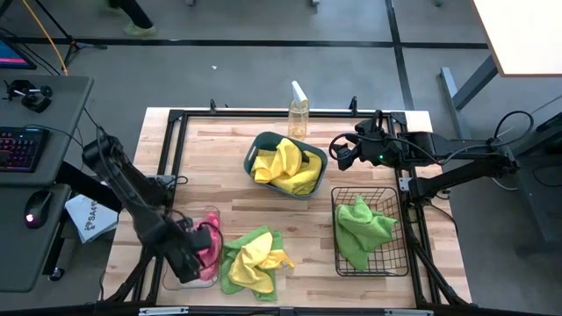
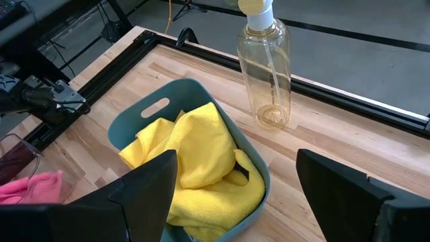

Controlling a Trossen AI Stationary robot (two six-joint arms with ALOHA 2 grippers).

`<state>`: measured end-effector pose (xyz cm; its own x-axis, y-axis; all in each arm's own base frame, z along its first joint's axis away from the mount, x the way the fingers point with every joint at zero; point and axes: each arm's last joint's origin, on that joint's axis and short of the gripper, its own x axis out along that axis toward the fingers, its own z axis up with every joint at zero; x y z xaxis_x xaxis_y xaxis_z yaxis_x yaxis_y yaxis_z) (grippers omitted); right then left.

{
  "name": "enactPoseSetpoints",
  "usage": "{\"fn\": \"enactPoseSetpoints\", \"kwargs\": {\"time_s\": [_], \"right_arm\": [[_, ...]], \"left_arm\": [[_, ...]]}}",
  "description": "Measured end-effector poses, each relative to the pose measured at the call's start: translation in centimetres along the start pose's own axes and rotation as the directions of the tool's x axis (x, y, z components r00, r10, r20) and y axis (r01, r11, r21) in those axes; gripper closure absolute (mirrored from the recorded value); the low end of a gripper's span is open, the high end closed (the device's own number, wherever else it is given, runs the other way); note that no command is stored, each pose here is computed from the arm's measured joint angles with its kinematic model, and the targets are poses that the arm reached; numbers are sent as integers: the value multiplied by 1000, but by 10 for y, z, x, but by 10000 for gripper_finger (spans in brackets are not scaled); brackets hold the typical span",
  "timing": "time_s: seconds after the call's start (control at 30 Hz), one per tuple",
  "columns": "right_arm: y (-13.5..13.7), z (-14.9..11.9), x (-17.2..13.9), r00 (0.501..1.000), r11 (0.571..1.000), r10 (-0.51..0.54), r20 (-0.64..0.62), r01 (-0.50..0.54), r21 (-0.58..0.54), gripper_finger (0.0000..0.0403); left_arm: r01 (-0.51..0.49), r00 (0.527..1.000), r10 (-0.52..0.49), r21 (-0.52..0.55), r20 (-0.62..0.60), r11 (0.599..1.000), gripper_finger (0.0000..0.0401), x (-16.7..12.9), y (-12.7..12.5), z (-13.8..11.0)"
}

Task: Sort microfiber towel by color & place in baskets
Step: Put the pink microfiber cloth into the transparent bin, then put the yellow microfiber cloth into the blue bin

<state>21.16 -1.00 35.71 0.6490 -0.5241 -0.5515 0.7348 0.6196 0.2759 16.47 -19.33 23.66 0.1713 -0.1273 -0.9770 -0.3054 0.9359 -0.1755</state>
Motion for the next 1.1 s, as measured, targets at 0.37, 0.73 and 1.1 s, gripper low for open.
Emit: {"fn": "enactPoseSetpoints", "kwargs": {"time_s": [0.37, 0.73, 1.1], "right_arm": [[0, 0, 0, 1000, 1000, -4, 4, 4, 1, 100], [8, -6, 14, 999, 1000, -20, -45, 19, -20, 100], [13, -12, 25, 996, 999, -21, -92, 18, -41, 100]], "left_arm": [[156, 964, -132, -90, 231, 984, 203, -57, 36, 16], [217, 914, -274, 209, 300, 954, 196, -12, 31, 118], [262, 957, -287, 291, 48, 920, 196, 49, 24, 141]]}}
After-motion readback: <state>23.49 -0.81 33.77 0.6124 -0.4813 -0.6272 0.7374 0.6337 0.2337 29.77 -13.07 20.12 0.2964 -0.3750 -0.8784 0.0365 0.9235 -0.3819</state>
